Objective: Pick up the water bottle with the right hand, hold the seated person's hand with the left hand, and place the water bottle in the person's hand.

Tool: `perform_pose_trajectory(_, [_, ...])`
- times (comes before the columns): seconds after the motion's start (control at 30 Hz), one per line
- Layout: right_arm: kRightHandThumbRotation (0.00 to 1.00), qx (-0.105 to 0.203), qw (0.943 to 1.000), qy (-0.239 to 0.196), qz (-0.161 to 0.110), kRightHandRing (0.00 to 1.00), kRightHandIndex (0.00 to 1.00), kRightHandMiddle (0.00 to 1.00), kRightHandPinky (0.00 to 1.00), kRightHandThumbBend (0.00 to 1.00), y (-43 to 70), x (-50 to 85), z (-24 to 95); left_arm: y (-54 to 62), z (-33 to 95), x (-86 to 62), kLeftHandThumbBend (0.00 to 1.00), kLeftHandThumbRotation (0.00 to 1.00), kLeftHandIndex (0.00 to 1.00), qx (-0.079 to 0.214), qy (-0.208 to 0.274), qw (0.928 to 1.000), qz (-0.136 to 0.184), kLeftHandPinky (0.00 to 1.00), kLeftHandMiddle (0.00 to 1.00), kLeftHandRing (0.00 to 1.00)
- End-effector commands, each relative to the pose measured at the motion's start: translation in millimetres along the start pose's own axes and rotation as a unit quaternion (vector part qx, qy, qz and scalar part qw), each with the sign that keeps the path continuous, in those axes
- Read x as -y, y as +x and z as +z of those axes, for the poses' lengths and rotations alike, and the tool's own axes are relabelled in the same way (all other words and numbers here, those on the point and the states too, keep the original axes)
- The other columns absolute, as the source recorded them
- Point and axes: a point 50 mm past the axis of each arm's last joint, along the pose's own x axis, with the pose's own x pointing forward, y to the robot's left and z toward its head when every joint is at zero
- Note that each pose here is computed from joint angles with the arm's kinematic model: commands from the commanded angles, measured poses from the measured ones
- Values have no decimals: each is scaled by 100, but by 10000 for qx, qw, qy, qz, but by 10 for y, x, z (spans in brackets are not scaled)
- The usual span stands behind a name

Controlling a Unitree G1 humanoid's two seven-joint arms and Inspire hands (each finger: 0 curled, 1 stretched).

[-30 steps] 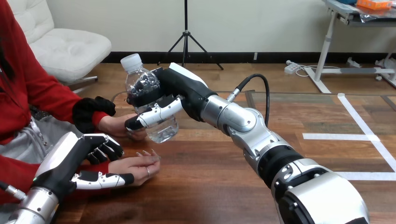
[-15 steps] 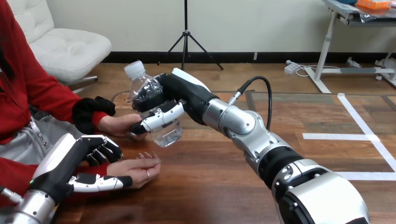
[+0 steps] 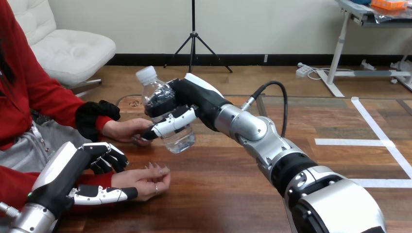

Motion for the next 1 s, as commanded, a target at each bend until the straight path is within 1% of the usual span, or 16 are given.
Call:
perform_pose_trajectory(0.0, [0, 51, 9995, -44, -320, 33, 46, 41, 27, 91, -24, 150, 32, 96, 144, -53, 94, 32, 53, 540, -8, 9985, 94, 41, 53, 46])
perform_pose_trajectory(0.33, [0, -24, 9994, 155, -322, 33, 46, 41, 27, 92, -39, 102, -44, 71, 140, -72, 94, 33, 54, 553, -76, 9983, 153, 41, 54, 47])
perform_pose_trajectory(0.6, [0, -85, 9988, 359, -308, 32, 45, 40, 26, 93, -51, 14, -126, 62, 139, -92, 95, 34, 54, 537, -61, 9984, 190, 41, 53, 46])
perform_pose_trajectory(0.97, [0, -232, 9986, 424, -199, 33, 45, 41, 28, 92, -77, -126, -254, 29, 147, -105, 95, 35, 53, 572, -46, 9981, 227, 40, 52, 45])
